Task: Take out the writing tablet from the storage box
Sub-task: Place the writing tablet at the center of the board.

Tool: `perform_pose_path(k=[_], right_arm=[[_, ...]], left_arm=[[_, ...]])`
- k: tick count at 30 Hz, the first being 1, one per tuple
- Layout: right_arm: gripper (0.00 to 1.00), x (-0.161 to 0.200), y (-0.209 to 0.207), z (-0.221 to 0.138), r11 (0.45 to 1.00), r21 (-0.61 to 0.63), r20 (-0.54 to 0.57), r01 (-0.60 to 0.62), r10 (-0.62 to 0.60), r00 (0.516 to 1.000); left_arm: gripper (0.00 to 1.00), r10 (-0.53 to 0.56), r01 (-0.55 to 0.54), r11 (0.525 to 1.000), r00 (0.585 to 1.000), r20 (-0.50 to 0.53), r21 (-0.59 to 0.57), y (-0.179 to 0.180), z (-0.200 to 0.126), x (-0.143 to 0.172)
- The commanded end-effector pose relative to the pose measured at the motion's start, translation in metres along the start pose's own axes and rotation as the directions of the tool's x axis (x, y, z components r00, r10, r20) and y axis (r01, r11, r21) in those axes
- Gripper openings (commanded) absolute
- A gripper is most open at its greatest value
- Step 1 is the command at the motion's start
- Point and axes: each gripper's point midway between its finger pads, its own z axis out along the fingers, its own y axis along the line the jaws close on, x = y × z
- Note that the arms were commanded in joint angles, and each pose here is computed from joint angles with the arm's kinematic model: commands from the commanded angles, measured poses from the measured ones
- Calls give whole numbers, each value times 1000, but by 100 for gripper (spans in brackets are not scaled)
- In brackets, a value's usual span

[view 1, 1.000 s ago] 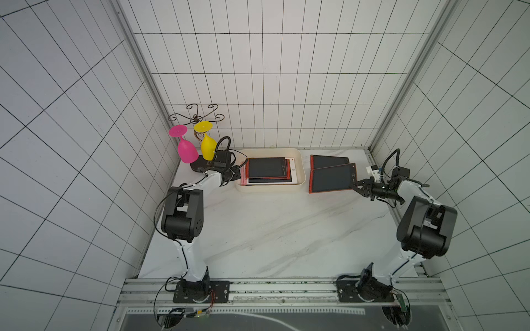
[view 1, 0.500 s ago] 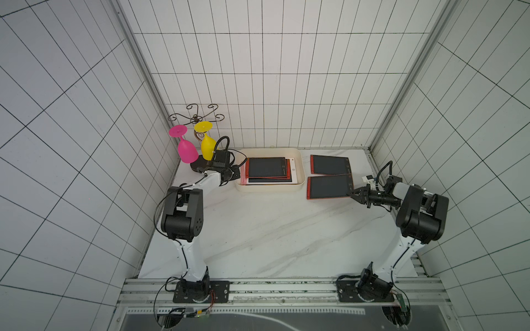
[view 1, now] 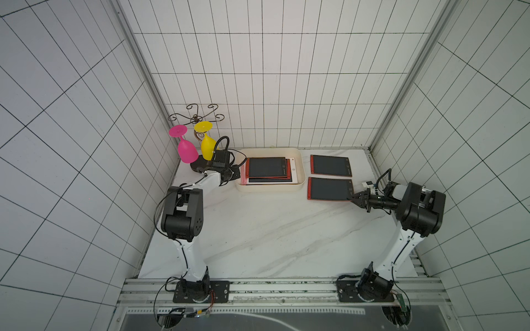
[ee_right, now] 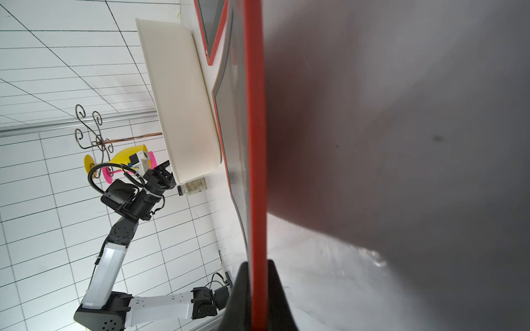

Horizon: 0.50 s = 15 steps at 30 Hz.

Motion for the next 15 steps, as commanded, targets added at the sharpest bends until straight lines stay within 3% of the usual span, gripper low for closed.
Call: perform_pose_path(k=[1, 6, 10, 15], right_arm=[[15, -14, -26, -17, 985, 170, 32, -12, 7, 999], [23, -22, -34, -21, 975, 220, 48, -23, 13, 999], [36, -31, -28, -25, 974, 225, 70, -10, -5, 998], [45, -46, -23, -36, 961, 277, 108, 4, -35, 994]], left_arm=[[0, -15, 13, 999, 998, 61, 40, -9, 1, -18], [0, -13, 11, 999, 998, 65, 35, -8, 0, -20], [0, -13, 11, 999, 998, 63, 34, -8, 0, -19], [0, -14, 12, 999, 998, 63, 31, -7, 0, -19]])
